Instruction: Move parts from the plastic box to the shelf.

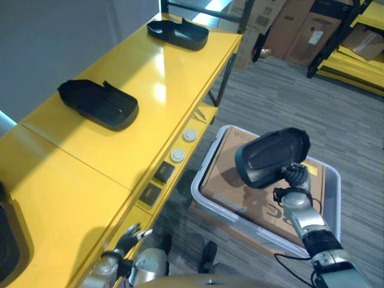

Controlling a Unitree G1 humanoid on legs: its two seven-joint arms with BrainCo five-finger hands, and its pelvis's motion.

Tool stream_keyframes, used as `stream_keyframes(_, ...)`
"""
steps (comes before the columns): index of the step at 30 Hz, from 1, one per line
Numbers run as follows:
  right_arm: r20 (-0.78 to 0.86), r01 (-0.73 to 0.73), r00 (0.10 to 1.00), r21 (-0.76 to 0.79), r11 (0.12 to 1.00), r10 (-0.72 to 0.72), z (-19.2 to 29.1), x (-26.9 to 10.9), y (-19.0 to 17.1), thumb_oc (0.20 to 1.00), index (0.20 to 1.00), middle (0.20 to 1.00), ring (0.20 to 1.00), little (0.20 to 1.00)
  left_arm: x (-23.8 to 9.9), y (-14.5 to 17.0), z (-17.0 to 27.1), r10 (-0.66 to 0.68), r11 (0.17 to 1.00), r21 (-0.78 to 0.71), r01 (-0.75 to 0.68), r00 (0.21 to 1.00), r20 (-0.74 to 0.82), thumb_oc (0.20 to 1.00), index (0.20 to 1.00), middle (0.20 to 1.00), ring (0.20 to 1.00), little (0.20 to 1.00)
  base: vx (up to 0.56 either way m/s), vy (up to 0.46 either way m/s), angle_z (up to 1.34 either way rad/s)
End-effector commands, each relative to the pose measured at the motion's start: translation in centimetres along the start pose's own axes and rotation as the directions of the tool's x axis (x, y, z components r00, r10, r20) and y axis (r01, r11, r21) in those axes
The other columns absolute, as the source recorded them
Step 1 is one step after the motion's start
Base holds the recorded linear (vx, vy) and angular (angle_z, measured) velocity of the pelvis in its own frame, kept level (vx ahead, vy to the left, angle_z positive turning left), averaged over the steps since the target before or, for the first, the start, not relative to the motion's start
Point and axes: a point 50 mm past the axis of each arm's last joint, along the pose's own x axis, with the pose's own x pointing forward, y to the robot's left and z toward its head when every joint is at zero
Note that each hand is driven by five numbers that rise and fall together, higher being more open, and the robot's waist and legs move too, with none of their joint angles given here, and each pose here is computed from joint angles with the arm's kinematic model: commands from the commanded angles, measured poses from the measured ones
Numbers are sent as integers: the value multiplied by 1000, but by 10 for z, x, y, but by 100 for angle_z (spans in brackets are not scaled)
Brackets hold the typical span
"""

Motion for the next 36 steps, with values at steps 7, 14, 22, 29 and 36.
stream_keyframes(7,311,4,950,-135,991,39,58,17,-23,200,200,200,200,200,11,-11,160,-326,942,56,332,856,401,1000,1000,1000,1000,1000,13,-12,-7)
stream_keyframes(14,379,-93,909,-212,973,170,89,20,-8,200,200,200,200,200,29,-22,209,-294,954,75,290,860,416,1000,1000,1000,1000,1000,29,-28,-21)
stream_keyframes(22,432,-166,860,-264,950,271,112,17,6,200,200,200,200,200,62,-37,200,-268,963,45,265,935,233,1000,1000,1000,1000,1000,21,-27,-17)
stream_keyframes(29,428,-209,836,-330,920,344,121,15,14,200,200,200,200,200,73,-62,203,-254,965,-17,263,945,206,1000,1000,1000,1000,1000,3,-29,-11)
stream_keyframes(36,396,-272,812,-391,879,428,118,12,25,200,200,200,200,200,76,-72,215,-178,926,-275,260,941,289,1000,1000,1000,1000,1000,-6,-23,-8)
